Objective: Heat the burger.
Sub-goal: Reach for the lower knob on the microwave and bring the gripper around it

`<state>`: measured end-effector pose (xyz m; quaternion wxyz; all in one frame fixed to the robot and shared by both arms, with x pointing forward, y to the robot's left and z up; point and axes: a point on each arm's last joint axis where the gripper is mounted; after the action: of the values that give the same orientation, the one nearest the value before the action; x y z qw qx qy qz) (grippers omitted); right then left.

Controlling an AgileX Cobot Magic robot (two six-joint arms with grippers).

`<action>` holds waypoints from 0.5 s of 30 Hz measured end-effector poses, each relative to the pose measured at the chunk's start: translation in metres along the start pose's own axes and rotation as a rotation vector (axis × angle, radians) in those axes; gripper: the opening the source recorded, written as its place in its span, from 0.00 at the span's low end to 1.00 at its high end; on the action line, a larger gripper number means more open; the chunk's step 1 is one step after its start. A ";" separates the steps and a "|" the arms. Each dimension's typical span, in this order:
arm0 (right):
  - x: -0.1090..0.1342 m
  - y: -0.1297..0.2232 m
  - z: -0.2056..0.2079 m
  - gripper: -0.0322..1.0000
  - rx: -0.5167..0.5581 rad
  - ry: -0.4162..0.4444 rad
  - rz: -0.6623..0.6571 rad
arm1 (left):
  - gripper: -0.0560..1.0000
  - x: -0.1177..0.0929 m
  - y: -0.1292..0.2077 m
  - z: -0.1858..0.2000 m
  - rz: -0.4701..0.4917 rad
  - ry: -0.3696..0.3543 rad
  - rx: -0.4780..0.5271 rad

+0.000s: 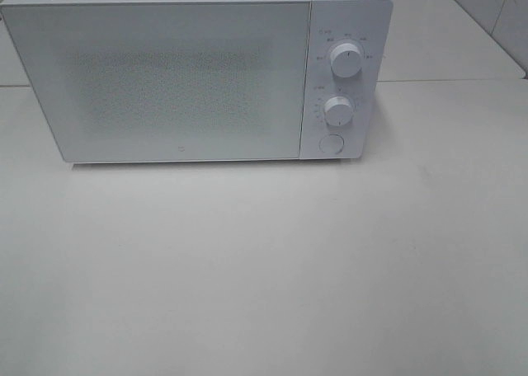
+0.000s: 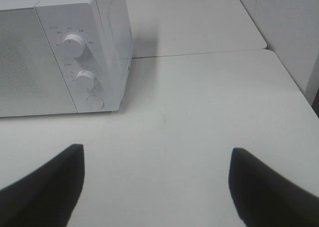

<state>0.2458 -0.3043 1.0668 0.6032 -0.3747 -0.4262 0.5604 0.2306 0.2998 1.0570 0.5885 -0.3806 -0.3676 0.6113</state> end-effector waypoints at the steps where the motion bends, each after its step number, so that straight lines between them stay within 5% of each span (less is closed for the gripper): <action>1: 0.001 -0.005 -0.006 0.77 -0.009 -0.004 0.002 | 0.99 0.000 0.000 0.000 0.000 0.000 0.000; 15: 0.007 -0.011 -0.052 0.77 -0.023 -0.025 0.017 | 0.99 0.000 0.000 0.000 0.000 0.000 0.000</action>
<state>0.2982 -0.2969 1.0594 0.5887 -0.3785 -0.4367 0.5652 0.2306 0.2998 1.0570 0.5885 -0.3806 -0.3676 0.6113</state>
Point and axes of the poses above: a point on each arm's last joint axis where the gripper is mounted, z pointing back along that axis away from the gripper, x along the wrist's bending axis when the last joint is at zero, y = z × x
